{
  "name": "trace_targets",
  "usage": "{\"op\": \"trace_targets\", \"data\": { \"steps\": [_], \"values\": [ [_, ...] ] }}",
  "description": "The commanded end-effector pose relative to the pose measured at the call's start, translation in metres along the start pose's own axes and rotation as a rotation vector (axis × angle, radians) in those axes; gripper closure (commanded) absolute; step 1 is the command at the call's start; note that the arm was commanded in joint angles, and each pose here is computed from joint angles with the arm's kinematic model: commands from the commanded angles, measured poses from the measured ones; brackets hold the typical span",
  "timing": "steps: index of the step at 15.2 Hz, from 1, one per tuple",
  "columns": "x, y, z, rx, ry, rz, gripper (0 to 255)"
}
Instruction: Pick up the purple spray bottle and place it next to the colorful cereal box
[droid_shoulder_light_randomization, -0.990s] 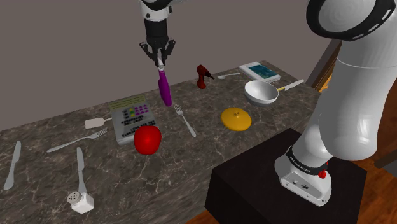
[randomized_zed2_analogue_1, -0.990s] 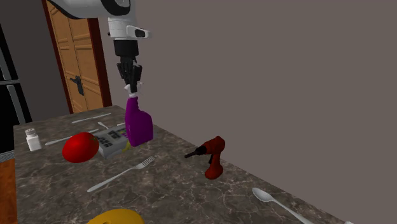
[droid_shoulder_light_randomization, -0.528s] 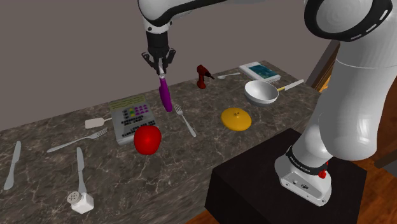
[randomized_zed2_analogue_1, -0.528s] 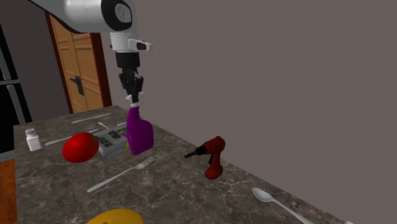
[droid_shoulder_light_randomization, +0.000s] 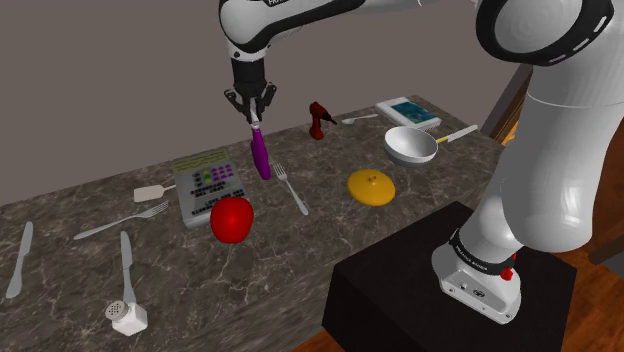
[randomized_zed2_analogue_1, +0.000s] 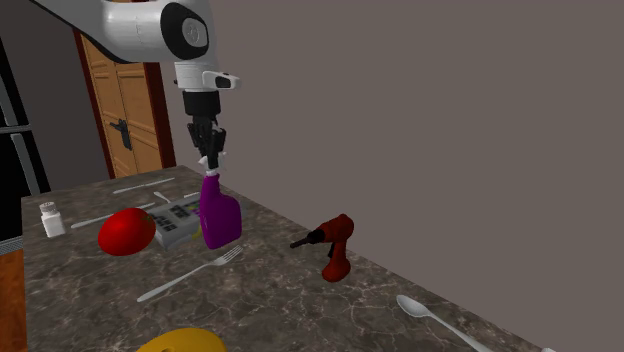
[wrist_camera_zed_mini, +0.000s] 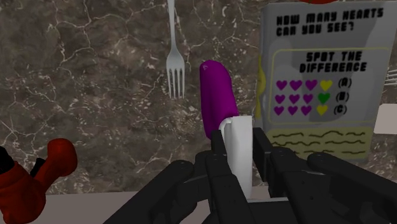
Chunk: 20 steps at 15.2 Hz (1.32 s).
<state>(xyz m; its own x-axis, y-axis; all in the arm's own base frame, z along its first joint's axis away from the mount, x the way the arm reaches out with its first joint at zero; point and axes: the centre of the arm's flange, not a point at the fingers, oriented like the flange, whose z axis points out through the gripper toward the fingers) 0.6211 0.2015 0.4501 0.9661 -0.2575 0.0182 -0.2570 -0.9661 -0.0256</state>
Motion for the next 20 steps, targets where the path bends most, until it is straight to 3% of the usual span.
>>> {"op": "trace_targets", "data": {
  "steps": [1,2,3,8,12,20],
  "values": [
    [0.000,0.000,0.000,0.000,0.000,0.000,255],
    [0.000,0.000,0.000,0.000,0.000,0.000,255],
    [0.000,0.000,0.000,0.000,0.000,0.000,0],
    [0.000,0.000,0.000,0.000,0.000,0.000,0],
    [0.000,0.000,-0.050,0.000,0.000,0.000,0],
    [0.000,0.000,-0.050,0.000,0.000,0.000,0]
  ]
}}
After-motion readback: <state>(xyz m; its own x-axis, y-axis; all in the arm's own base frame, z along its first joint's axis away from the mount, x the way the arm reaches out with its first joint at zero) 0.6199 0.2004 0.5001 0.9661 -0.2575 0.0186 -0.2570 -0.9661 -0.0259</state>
